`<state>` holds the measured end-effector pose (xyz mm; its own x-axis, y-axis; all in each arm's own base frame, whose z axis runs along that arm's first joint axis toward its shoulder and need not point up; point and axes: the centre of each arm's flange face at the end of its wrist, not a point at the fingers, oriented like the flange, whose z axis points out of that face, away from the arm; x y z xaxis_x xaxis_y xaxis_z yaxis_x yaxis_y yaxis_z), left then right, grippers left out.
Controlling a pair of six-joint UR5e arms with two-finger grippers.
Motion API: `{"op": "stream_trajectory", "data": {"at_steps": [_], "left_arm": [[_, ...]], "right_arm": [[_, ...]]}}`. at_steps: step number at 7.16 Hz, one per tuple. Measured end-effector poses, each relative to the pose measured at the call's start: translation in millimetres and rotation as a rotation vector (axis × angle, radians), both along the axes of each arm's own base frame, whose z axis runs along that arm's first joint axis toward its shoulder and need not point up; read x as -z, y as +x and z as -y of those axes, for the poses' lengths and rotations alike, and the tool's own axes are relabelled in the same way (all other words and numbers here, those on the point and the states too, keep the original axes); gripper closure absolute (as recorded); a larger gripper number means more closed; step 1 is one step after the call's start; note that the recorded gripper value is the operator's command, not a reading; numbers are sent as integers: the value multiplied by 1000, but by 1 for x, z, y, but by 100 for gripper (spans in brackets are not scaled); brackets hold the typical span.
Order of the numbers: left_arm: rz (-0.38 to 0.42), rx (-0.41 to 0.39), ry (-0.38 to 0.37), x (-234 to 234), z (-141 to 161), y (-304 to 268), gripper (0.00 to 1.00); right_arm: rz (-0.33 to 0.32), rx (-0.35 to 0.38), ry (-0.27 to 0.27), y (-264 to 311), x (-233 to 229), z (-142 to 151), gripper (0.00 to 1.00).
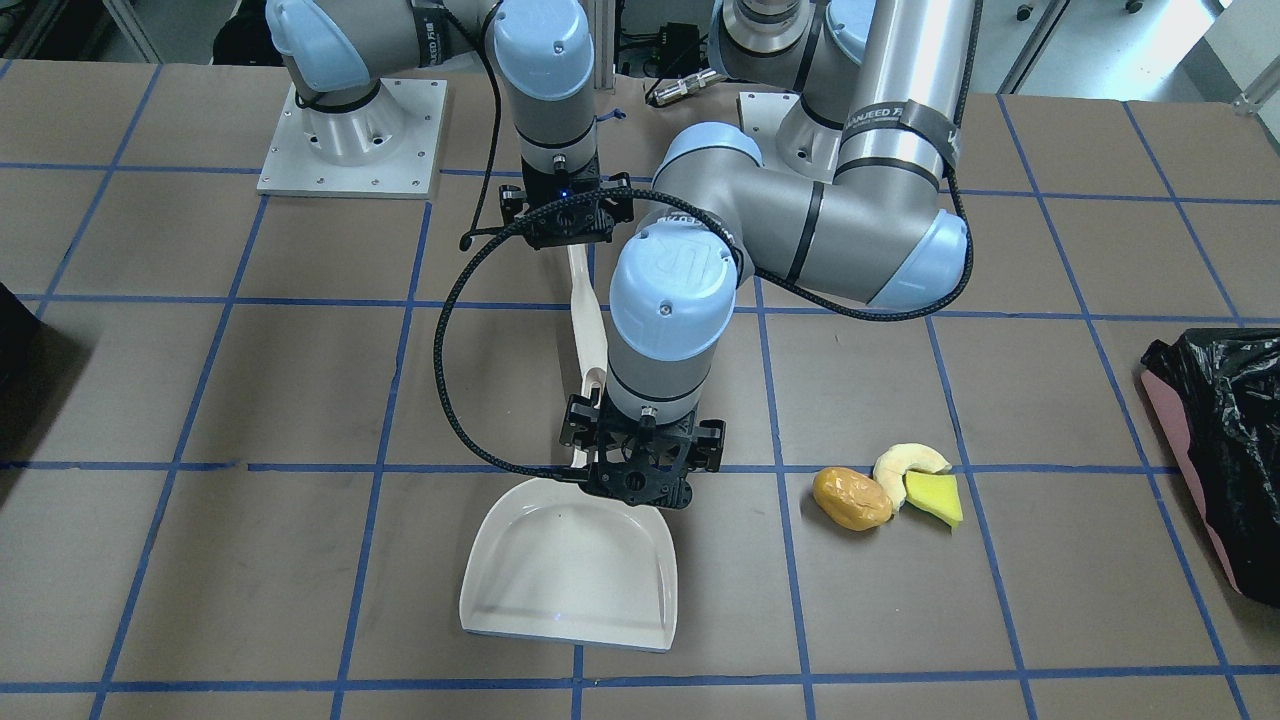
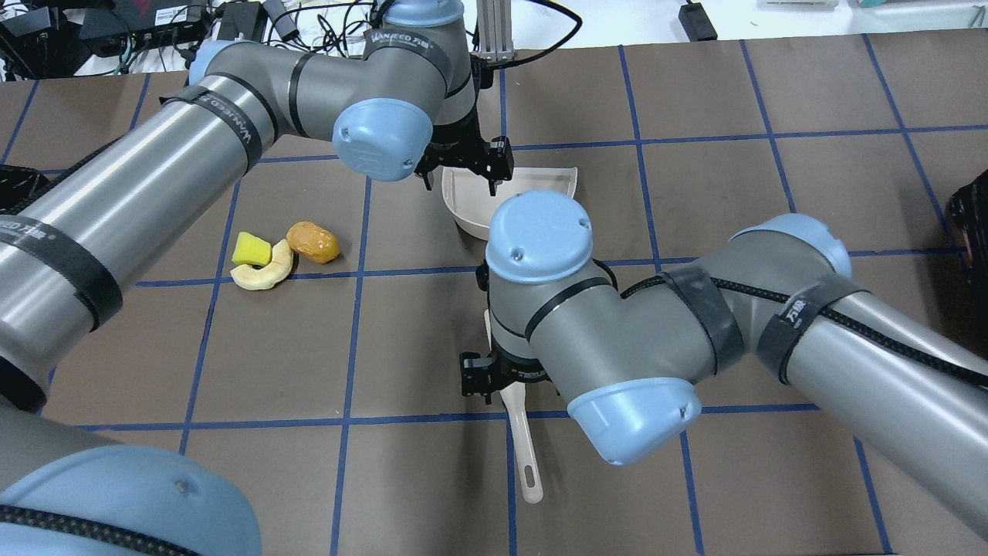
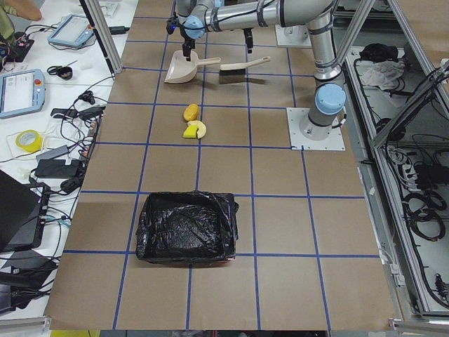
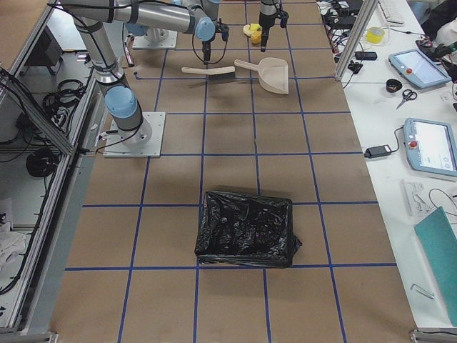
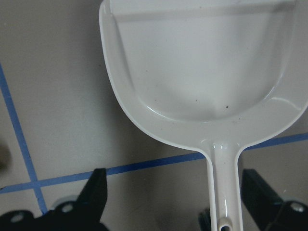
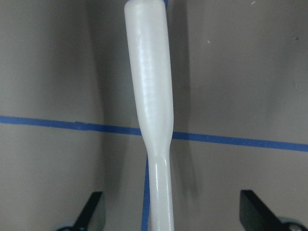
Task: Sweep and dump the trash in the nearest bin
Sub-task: 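Grasp the dustpan handle with left gripper while right grasps the brush handle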
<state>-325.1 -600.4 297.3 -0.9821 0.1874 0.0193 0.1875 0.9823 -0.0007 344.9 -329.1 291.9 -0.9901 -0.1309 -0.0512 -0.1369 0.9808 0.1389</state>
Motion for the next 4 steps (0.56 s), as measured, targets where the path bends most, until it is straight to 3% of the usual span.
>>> {"op": "stream_trajectory", "data": {"at_steps": [2, 3, 4], "left_arm": [[9, 27, 31, 29, -15, -23, 0], [14, 41, 46, 41, -21, -34, 6], [19, 53, 60, 49, -27, -41, 19]], "right_arm": [[-26, -35, 17, -8, 33, -21, 15], [-28, -40, 14, -12, 47, -28, 17], [-24, -40, 8, -12, 55, -30, 19]]}}
